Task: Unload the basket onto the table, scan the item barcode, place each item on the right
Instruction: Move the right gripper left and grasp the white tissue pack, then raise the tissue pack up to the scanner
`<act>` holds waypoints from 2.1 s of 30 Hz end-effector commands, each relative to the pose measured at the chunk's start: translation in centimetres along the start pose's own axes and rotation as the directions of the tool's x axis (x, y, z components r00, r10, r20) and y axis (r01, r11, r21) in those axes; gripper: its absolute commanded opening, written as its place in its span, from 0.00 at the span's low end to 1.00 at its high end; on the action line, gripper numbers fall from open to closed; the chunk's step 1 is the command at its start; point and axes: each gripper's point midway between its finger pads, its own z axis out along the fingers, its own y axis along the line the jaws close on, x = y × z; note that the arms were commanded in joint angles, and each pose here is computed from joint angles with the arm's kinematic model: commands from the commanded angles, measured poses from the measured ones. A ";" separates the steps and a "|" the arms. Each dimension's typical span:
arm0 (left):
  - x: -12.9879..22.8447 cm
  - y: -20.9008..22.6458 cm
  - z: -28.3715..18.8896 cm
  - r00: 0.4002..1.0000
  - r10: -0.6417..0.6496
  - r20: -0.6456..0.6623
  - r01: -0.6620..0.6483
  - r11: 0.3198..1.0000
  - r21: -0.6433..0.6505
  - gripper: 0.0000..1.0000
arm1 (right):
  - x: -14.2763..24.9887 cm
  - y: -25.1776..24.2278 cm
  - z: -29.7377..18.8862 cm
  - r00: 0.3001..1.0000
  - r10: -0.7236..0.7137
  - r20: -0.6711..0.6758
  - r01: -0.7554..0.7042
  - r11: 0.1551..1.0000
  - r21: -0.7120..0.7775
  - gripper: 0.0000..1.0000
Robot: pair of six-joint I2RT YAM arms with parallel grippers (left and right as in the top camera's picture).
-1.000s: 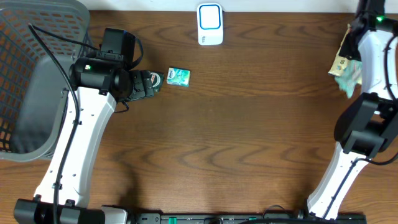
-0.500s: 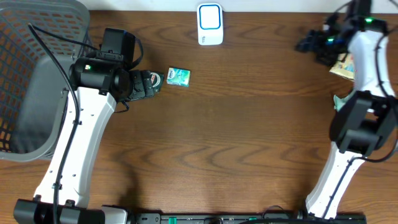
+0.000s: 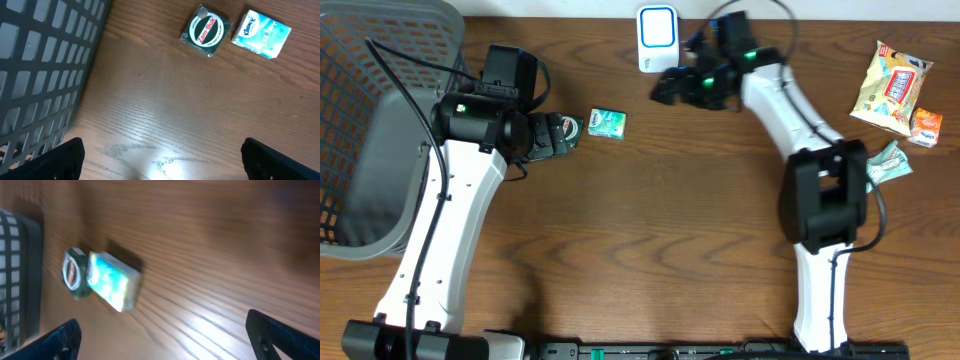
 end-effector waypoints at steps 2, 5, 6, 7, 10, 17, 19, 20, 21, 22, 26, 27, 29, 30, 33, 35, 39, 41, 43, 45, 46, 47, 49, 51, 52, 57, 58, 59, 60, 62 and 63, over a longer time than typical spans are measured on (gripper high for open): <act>-0.1 0.3 -0.1 1.000 -0.007 0.007 0.007 1.000 -0.015 0.99 | -0.9 2.5 2.1 0.994 0.009 0.107 -0.020 0.994 0.108 0.94; -0.1 0.3 -0.1 1.000 -0.007 0.007 0.007 1.000 -0.015 0.99 | -1.4 4.5 3.2 0.984 -0.063 0.168 0.038 0.988 0.149 0.87; -0.1 0.3 -0.1 1.000 -0.007 0.007 0.007 1.000 -0.016 0.98 | -1.4 4.9 3.6 0.980 -0.081 0.183 0.050 0.984 0.172 0.81; -0.1 0.3 -0.1 1.000 -0.007 0.007 0.007 1.000 -0.015 0.99 | -1.4 5.2 4.0 0.976 -0.091 0.198 0.053 0.980 0.190 0.75; -0.1 0.3 -0.1 1.000 -0.007 0.007 0.007 1.000 -0.015 0.99 | -1.0 5.7 5.7 0.974 -0.074 0.214 0.032 0.981 0.193 0.56; -0.1 0.3 -0.1 1.000 -0.006 0.007 0.007 1.000 -0.015 0.99 | 1.6 4.3 10.0 0.987 -0.040 0.154 0.009 0.980 0.199 0.25; -0.1 0.3 -0.1 1.000 -0.007 0.007 0.007 1.000 -0.015 0.99 | 2.3 3.5 10.3 0.991 -0.034 0.132 0.004 0.974 0.226 0.20; -0.1 0.3 -0.1 1.000 -0.007 0.007 0.007 1.000 -0.015 0.99 | 2.6 3.0 10.2 0.992 -0.030 0.122 -0.001 0.969 0.247 0.20; -0.1 0.3 -0.1 1.000 -0.007 0.007 0.007 1.000 -0.015 0.99 | 2.9 2.7 10.1 0.993 -0.039 0.108 0.009 0.965 0.264 0.20; -0.1 0.3 -0.1 1.000 -0.007 0.007 0.007 1.000 -0.015 0.99 | 3.1 2.6 10.0 0.994 -0.048 0.095 0.021 0.963 0.269 0.20; -0.1 0.3 -0.1 1.000 -0.007 0.007 0.007 1.000 -0.015 0.99 | 4.6 2.4 8.6 0.998 -0.069 0.013 0.062 0.950 0.307 0.12; -0.1 0.3 -0.1 1.000 -0.007 0.007 0.007 1.000 -0.015 0.99 | 5.1 2.4 7.9 0.997 -0.076 -0.013 0.077 0.945 0.318 0.09; -0.1 0.3 -0.1 1.000 -0.007 0.007 0.007 1.000 -0.015 0.99 | 6.2 2.6 6.3 0.996 -0.062 -0.063 0.080 0.937 0.339 0.05; -0.1 0.3 -0.1 1.000 -0.007 0.007 0.007 1.000 -0.015 0.99 | 6.8 2.9 5.4 0.995 -0.052 -0.086 0.079 0.935 0.345 0.04; -0.1 0.3 -0.1 1.000 -0.007 0.007 0.007 1.000 -0.015 0.99 | 8.6 3.8 2.5 0.988 -0.021 -0.156 0.077 0.930 0.359 0.09; -0.1 0.3 -0.1 1.000 -0.007 0.007 0.007 1.000 -0.015 0.99 | 9.4 4.6 0.8 0.983 -0.015 -0.182 0.082 0.927 0.367 0.21; -0.1 0.3 -0.1 1.000 -0.007 0.007 0.007 1.000 -0.015 0.99 | 8.6 5.6 -0.2 0.985 -0.070 -0.159 0.122 0.929 0.350 0.47; -0.1 0.3 -0.1 1.000 -0.007 0.007 0.007 1.000 -0.015 0.98 | 8.0 5.5 0.4 0.982 -0.116 -0.152 0.162 0.928 0.336 0.48; -0.1 0.3 -0.1 1.000 -0.007 0.007 0.007 1.000 -0.015 0.99 | 7.6 5.1 1.1 0.981 -0.127 -0.145 0.169 0.928 0.333 0.56; -0.1 0.3 -0.1 1.000 -0.007 0.007 0.007 1.000 -0.015 0.99 | 7.7 4.3 2.4 0.981 -0.117 -0.152 0.162 0.929 0.333 0.59; -0.1 0.3 -0.1 1.000 -0.007 0.007 0.007 1.000 -0.015 0.98 | 8.0 4.0 3.1 0.980 -0.110 -0.163 0.159 0.932 0.324 0.59; -0.1 0.3 -0.1 1.000 -0.007 0.007 0.007 1.000 -0.015 0.98 | 8.3 3.7 3.7 0.979 -0.101 -0.178 0.153 0.938 0.310 0.58; -0.1 0.3 -0.1 1.000 -0.007 0.007 0.007 1.000 -0.015 0.99 | 9.5 3.5 5.5 0.969 -0.089 -0.231 0.145 0.960 0.241 0.55; -0.1 0.3 -0.1 1.000 -0.007 0.007 0.007 1.000 -0.015 0.98 | 10.4 3.5 6.6 0.958 -0.089 -0.271 0.140 0.975 0.174 0.55; -0.1 0.3 -0.1 1.000 -0.007 0.007 0.007 1.000 -0.015 0.99 | 10.8 3.2 7.1 0.955 -0.079 -0.287 0.130 0.978 0.163 0.55; -0.1 0.3 -0.1 1.000 -0.007 0.007 0.007 1.000 -0.015 0.99 | 12.2 1.5 8.2 0.942 -0.041 -0.334 0.107 0.977 0.183 0.36; -0.1 0.3 -0.1 1.000 -0.007 0.007 0.007 1.000 -0.016 0.98 | 12.3 1.4 8.3 0.940 -0.038 -0.338 0.106 0.977 0.185 0.29; -0.1 0.3 -0.1 1.000 -0.007 0.007 0.007 1.000 -0.015 0.99 | 12.3 1.4 8.3 0.939 -0.042 -0.340 0.111 0.977 0.184 0.19; -0.1 0.3 -0.1 1.000 -0.007 0.007 0.007 1.000 -0.016 0.99 | 12.3 1.4 8.2 0.940 -0.046 -0.339 0.114 0.977 0.183 0.11; -0.1 0.3 -0.1 1.000 -0.007 0.007 0.007 1.000 -0.015 0.99 | 11.7 1.7 7.8 0.943 -0.057 -0.326 0.121 0.977 0.177 0.01; -0.1 0.3 -0.1 1.000 -0.007 0.007 0.007 1.000 -0.015 0.99 | 11.2 1.8 7.5 0.947 -0.060 -0.316 0.121 0.977 0.178 0.01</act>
